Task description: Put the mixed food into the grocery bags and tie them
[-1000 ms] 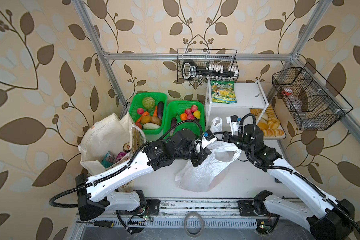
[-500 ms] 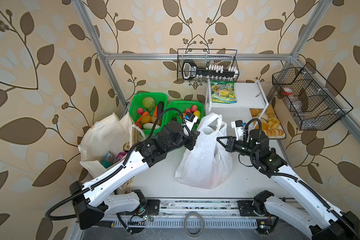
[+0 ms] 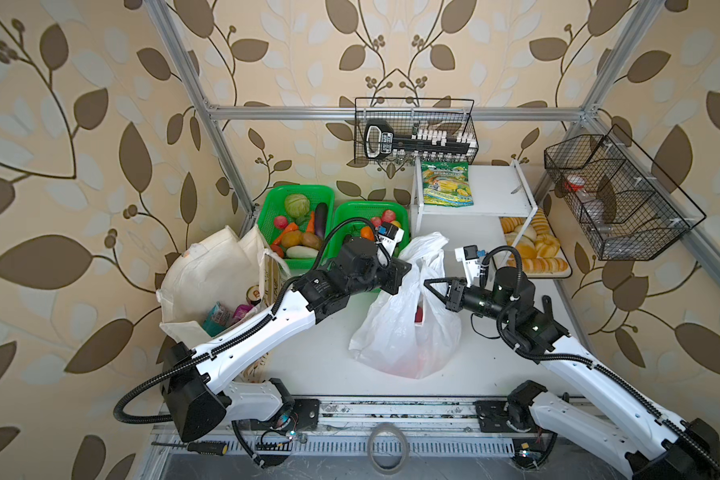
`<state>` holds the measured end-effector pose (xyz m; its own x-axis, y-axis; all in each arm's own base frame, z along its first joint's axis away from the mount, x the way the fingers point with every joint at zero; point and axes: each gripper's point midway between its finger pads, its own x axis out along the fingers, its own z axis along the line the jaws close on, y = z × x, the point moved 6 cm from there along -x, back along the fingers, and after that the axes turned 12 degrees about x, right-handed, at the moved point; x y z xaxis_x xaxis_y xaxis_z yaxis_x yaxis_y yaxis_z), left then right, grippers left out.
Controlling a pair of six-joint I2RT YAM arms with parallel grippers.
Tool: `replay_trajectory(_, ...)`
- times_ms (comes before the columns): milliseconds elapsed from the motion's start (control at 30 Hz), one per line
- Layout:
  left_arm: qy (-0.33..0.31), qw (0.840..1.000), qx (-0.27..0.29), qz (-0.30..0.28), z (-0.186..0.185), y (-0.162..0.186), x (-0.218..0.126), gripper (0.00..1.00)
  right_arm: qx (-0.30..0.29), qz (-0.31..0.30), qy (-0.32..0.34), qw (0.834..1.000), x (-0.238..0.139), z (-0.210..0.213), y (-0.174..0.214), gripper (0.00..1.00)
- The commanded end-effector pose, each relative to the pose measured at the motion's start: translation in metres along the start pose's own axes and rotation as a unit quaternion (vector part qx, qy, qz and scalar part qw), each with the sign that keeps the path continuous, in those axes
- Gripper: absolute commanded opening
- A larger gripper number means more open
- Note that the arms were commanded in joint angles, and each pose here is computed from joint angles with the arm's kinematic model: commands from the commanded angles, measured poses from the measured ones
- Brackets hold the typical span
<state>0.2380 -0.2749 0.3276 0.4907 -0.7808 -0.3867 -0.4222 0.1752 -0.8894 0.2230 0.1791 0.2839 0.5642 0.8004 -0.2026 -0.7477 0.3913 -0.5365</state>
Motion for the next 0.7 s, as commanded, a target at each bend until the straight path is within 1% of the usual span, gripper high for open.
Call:
replay_trajectory(0, 0.053, 0.998, 0.020, -0.010, -0.014, -0.010, -0.005, 0.00, -0.018, -0.035, -0.032, 0.999, 0.003, 0.014, -0.014, 0.00)
replay_trajectory(33, 0.058, 0.998, 0.022, -0.004, -0.015, -0.007, -0.005, 0.00, -0.022, -0.036, -0.036, 0.998, 0.003, 0.016, -0.015, 0.00)
replay_trajectory(100, 0.058, 0.998, 0.023, 0.008, -0.014, -0.003, -0.004, 0.08, -0.030, -0.034, -0.044, 0.998, 0.004, 0.018, -0.015, 0.00)
replay_trajectory(133, 0.052, 0.998, 0.023, 0.014, -0.012, 0.000, -0.004, 0.16, -0.031, -0.034, -0.043, 0.998, 0.003, 0.017, -0.015, 0.00)
replay_trajectory(167, 0.045, 0.998, 0.023, 0.022, -0.011, 0.003, -0.004, 0.27, -0.031, -0.037, -0.039, 0.998, 0.002, 0.017, -0.015, 0.00)
replay_trajectory(233, 0.034, 0.998, 0.029, 0.035, -0.008, 0.007, -0.004, 0.32, -0.031, -0.040, -0.035, 0.998, 0.001, 0.015, -0.015, 0.00)
replay_trajectory(267, 0.025, 0.998, 0.031, 0.042, -0.006, 0.010, -0.004, 0.40, -0.031, -0.040, -0.032, 0.998, 0.000, 0.014, -0.014, 0.00)
replay_trajectory(333, 0.010, 0.998, 0.039, 0.049, -0.003, 0.013, -0.006, 0.57, -0.029, -0.041, -0.028, 0.998, -0.002, 0.012, -0.014, 0.00)
replay_trajectory(367, 0.005, 0.998, 0.045, 0.050, -0.002, 0.014, -0.008, 0.63, -0.029, -0.043, -0.027, 0.998, -0.004, 0.012, -0.014, 0.00)
replay_trajectory(433, 0.001, 0.996, 0.066, 0.053, -0.006, 0.015, -0.010, 0.72, -0.027, -0.046, -0.024, 0.998, -0.005, 0.010, -0.014, 0.00)
replay_trajectory(567, -0.025, 0.987, 0.140, 0.079, -0.018, 0.024, -0.010, 0.84, -0.026, -0.043, -0.028, 0.998, -0.005, 0.012, -0.014, 0.00)
replay_trajectory(667, -0.068, 0.977, 0.172, 0.107, -0.016, 0.028, -0.005, 0.82, -0.024, -0.043, -0.028, 0.998, -0.005, 0.013, -0.015, 0.00)
